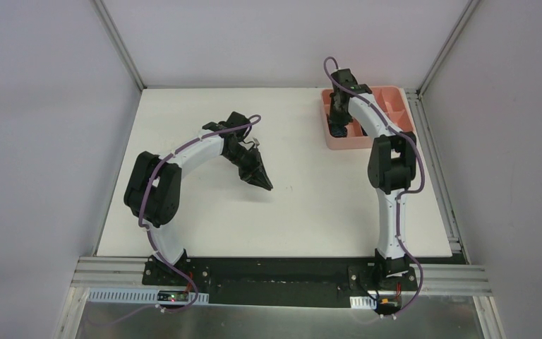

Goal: Roll the underwear
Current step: Place the underwear in the storage box.

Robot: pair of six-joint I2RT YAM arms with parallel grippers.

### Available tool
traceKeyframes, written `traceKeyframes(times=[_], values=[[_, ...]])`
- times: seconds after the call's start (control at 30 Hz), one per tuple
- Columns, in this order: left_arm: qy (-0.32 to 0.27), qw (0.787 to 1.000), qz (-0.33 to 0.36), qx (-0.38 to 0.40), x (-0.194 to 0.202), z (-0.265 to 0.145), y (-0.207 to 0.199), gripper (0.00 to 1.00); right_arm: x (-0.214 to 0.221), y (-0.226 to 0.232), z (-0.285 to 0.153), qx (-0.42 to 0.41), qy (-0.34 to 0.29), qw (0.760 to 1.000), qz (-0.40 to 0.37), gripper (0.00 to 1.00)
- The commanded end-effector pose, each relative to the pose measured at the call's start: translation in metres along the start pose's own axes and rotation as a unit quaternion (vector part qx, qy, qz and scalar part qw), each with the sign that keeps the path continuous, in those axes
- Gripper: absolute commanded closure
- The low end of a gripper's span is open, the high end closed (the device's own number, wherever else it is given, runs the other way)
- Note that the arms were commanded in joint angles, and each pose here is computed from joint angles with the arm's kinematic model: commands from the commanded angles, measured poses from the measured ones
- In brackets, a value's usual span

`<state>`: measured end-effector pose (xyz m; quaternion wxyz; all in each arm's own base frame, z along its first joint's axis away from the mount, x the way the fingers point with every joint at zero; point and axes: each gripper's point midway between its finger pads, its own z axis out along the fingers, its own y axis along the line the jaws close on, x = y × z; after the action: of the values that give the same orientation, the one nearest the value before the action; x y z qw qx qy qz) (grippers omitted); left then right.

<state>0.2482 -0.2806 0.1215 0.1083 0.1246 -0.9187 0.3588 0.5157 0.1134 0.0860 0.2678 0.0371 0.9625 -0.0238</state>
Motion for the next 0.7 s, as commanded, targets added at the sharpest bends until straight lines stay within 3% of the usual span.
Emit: traceKeyframes(times=[0.0, 0.37, 0.43, 0.53, 0.67], values=[[-0.011, 1.0, 0.004, -0.002, 0.007, -0.01, -0.004, 0.9, 0.017, 0.003, 0.018, 0.001, 0.024, 1.0, 0.012, 1.0], [-0.017, 1.0, 0.002, -0.004, 0.006, -0.011, -0.004, 0.9, 0.023, 0.003, 0.02, -0.001, 0.025, 1.0, 0.019, 0.98], [-0.019, 1.0, 0.003, -0.003, 0.007, -0.012, -0.005, 0.9, 0.013, 0.006, 0.008, -0.015, 0.012, 0.999, 0.032, 0.84], [-0.021, 1.0, 0.004, -0.003, 0.007, -0.013, -0.005, 0.9, -0.005, 0.012, -0.016, -0.038, -0.015, 0.998, 0.054, 0.48], [-0.023, 1.0, 0.005, -0.003, 0.007, -0.014, -0.005, 0.9, -0.026, 0.016, -0.043, -0.055, -0.05, 0.994, 0.074, 0.36]])
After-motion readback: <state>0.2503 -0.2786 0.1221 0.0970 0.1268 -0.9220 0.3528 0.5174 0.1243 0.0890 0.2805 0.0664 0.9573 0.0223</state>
